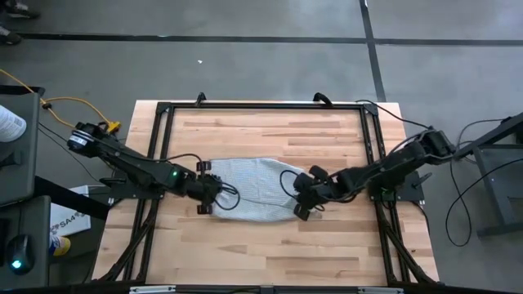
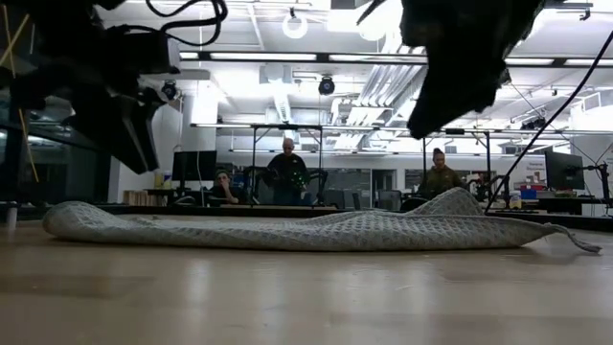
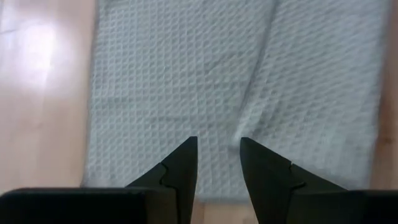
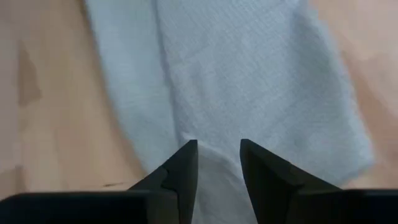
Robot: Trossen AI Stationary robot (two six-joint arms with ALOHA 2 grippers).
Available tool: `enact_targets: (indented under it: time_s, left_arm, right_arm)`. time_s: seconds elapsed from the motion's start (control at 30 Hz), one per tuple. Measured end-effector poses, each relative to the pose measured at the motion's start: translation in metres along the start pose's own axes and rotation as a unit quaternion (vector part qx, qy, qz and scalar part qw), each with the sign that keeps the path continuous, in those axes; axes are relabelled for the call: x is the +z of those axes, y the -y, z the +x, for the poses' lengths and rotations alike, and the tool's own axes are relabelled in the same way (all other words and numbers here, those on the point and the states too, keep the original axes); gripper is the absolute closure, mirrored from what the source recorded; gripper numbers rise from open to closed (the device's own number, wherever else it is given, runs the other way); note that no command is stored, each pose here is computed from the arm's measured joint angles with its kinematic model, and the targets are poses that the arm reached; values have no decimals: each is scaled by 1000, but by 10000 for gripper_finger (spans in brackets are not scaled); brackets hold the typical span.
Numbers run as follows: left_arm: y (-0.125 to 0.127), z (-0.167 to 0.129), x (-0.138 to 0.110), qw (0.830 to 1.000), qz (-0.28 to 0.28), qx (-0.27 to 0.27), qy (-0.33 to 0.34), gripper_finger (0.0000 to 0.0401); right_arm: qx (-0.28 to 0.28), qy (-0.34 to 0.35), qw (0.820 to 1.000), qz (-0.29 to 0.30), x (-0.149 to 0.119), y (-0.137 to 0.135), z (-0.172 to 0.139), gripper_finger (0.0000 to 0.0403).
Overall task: Fold microfiber towels
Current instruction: Fold the gray microfiber towel
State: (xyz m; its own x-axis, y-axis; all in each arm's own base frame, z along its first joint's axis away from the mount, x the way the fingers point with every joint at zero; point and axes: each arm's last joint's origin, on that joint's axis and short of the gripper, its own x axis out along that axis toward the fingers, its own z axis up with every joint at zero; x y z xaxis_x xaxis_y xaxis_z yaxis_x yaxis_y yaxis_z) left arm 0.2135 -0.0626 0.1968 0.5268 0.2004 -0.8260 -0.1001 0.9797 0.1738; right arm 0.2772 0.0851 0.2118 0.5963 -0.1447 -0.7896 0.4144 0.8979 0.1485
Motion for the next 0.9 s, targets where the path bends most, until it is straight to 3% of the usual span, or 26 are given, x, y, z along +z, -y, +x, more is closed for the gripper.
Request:
enact_targets:
  time_s: [0.23,0.5,0.9]
  left_arm:
    - [-3,13,-6,998,-14,-66,1,281]
    - [-3,20,-15,996,-25,-90,-9,281]
    - [-2,20,-20,991,-47,-118,-34,281]
  right_arm:
    - [19,-24,1000,-2,-10,4,7,295]
    - [26,-65,998,6,-30,3,14,296]
    - [35,-62,997,23,-42,-2,13,296]
